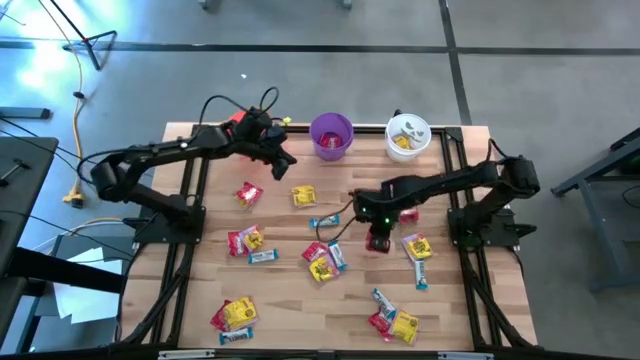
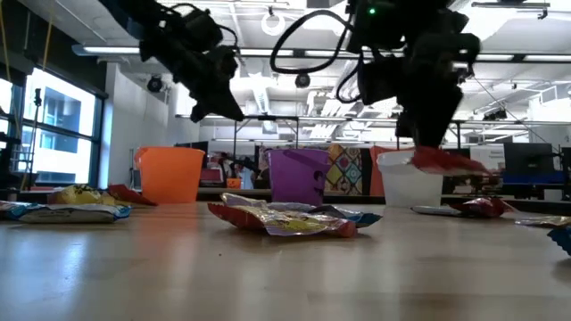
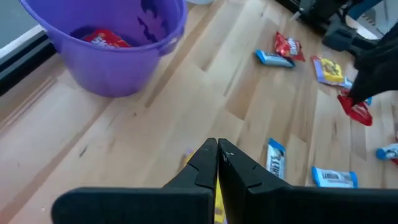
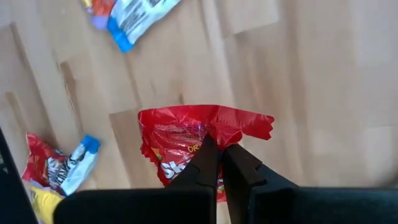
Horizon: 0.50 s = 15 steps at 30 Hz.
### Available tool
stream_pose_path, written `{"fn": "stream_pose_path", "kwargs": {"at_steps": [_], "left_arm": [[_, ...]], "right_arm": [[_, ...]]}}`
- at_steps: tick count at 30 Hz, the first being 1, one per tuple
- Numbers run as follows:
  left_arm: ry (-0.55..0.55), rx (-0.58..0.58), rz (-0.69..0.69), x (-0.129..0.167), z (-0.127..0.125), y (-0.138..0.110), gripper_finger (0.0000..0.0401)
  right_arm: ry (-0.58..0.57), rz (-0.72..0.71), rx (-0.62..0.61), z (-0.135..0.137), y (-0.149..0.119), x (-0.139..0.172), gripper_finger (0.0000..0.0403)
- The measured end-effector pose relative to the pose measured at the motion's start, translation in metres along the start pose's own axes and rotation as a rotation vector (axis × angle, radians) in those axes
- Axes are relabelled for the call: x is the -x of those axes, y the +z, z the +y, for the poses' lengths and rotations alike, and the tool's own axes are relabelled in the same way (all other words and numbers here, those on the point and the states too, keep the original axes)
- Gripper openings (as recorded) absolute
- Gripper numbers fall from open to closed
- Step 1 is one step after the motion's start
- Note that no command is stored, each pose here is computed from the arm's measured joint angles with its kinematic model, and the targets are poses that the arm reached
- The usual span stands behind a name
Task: Sort candy
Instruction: Put the red candy into the purple bucket
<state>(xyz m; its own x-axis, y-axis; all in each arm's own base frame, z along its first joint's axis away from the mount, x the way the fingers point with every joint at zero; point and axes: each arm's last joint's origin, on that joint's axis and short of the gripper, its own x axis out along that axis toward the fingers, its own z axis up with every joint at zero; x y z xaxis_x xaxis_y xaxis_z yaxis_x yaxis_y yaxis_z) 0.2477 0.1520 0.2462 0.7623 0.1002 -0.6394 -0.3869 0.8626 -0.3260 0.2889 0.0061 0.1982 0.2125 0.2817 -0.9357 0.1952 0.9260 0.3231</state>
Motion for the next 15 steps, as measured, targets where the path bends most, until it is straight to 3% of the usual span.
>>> {"fn": "stream_pose_path", "kwargs": {"at_steps": [15], "left_arm": [[0.055,0.025,0.045,-0.016,0.030,0.019,0.0000]], "right_arm": [[-0.020,0.013,-0.005,-0.025,0.009,0.024,0.0000]]}}
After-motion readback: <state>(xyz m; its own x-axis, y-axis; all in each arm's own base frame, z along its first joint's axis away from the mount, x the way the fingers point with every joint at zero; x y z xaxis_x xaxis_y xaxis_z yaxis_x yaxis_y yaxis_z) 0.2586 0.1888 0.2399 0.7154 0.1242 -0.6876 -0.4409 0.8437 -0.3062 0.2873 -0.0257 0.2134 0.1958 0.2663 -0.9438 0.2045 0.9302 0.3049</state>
